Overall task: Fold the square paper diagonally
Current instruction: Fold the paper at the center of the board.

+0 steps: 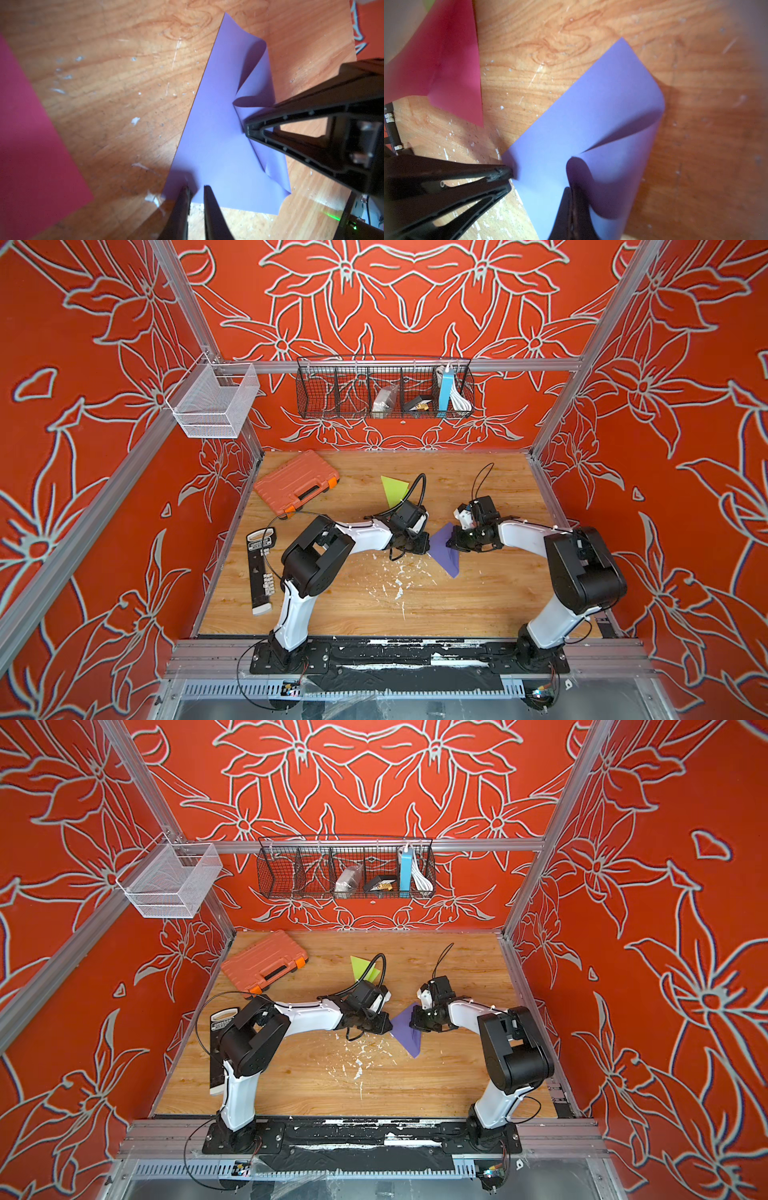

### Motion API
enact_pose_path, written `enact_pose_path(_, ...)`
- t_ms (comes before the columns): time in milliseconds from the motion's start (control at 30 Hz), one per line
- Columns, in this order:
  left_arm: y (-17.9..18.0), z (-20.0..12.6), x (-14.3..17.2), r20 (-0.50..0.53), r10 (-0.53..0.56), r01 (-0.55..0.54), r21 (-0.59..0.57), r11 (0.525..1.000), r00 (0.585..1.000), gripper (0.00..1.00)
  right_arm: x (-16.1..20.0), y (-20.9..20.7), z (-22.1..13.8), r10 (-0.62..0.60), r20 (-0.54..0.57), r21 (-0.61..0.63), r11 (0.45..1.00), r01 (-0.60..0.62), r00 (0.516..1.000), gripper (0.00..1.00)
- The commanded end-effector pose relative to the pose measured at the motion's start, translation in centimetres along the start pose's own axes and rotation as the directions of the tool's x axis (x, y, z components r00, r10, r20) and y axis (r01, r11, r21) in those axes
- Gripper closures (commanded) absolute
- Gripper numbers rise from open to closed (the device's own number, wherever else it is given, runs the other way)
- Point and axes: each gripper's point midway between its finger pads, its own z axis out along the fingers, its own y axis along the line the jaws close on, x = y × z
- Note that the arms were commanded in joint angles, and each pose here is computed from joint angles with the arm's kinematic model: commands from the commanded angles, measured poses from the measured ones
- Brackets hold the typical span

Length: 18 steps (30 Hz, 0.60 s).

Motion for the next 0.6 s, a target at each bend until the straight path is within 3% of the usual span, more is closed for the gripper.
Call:
enact_pose_path(0, 1.3, 1.2, 1.4, -0.063, -0.021, 0.019, -0.028, 0.999, 0.998, 0.84, -0.1, 0.8, -1.0, -0.022, 0.016, -0.004, 1.0, 0.022, 1.0, 0.96)
enact_pose_path(233, 1.4, 2.1, 1.9, -0.087, -0.03, 0.029, -0.017, 0.999, 0.996, 0.85, -1.7, 3.4, -2.6, -0.008, 0.091, -0.103, 0.995, 0.017, 0.996, 0.96)
enact_pose_path(567, 1.1, 2.3, 2.0, -0.09, -0.028, 0.028, -0.009, 1.0, 0.996, 0.85, -1.6, 3.5, -1.1, 0.019, 0.07, -0.123, 0.992, -0.01, 0.997, 0.96)
